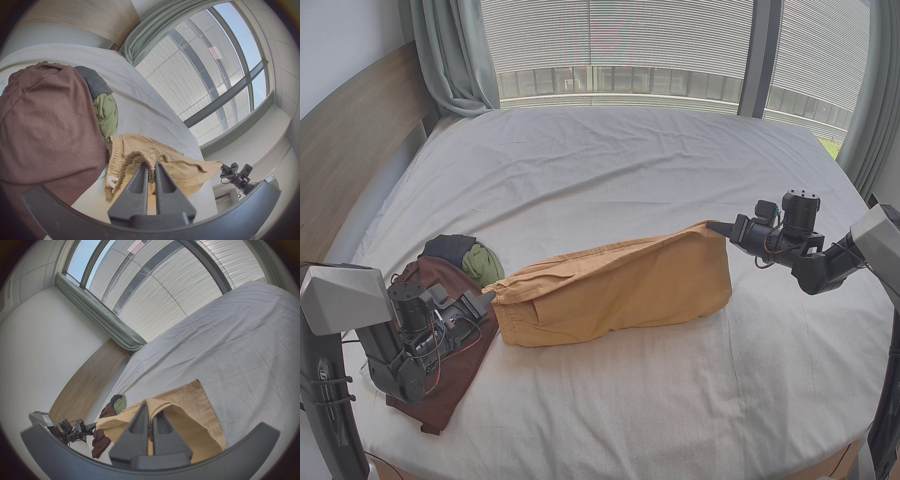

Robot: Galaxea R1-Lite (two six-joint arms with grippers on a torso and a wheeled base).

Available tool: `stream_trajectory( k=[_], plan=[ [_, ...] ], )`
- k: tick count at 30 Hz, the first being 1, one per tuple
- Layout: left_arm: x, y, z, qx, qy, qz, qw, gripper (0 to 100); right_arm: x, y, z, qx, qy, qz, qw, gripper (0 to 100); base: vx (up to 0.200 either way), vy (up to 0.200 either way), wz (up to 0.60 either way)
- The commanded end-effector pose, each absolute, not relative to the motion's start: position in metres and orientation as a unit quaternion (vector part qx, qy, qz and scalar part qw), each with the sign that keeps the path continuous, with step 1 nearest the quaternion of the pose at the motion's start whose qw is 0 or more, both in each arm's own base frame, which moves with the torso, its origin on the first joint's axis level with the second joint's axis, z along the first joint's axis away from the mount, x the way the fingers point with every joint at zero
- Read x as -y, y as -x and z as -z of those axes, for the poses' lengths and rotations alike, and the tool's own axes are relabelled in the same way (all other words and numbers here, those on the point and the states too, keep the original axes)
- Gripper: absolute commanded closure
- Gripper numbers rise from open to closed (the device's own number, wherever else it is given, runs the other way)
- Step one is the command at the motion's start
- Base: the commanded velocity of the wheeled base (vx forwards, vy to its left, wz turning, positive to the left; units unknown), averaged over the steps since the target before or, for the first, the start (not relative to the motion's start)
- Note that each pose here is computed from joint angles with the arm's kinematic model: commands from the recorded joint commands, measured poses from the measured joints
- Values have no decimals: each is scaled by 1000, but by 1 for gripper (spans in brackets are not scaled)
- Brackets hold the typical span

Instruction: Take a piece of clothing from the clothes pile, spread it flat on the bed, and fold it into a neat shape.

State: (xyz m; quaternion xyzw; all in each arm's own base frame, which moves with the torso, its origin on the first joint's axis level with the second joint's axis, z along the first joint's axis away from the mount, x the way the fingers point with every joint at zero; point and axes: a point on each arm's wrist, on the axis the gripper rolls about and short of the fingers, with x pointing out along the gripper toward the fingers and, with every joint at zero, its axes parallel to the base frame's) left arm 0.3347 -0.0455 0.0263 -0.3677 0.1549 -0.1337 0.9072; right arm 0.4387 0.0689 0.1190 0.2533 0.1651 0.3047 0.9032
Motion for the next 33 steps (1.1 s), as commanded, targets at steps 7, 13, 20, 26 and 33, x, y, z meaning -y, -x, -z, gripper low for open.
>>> stream_trajectory(
  k=[7, 13, 20, 26, 33],
  plan=[
    [50, -350, -20, -146, 379, 134, 904, 100, -85, -458, -97, -168, -253, -289, 908, 100, 0, 0, 0],
    [50, -356, -10, -151, 379, 129, 904, 100, -91, -469, -89, -164, -253, -285, 910, 100, 0, 0, 0],
    [49, -363, -12, -138, 380, 131, 905, 100, -93, -476, -90, -151, -256, -276, 914, 100, 0, 0, 0],
    [48, -374, -5, -124, 381, 114, 909, 100, -93, -478, -86, -153, -265, -271, 913, 100, 0, 0, 0],
    [47, -375, -4, -124, 382, 114, 909, 100, -94, -484, -78, -148, -265, -263, 916, 100, 0, 0, 0]
  ],
)
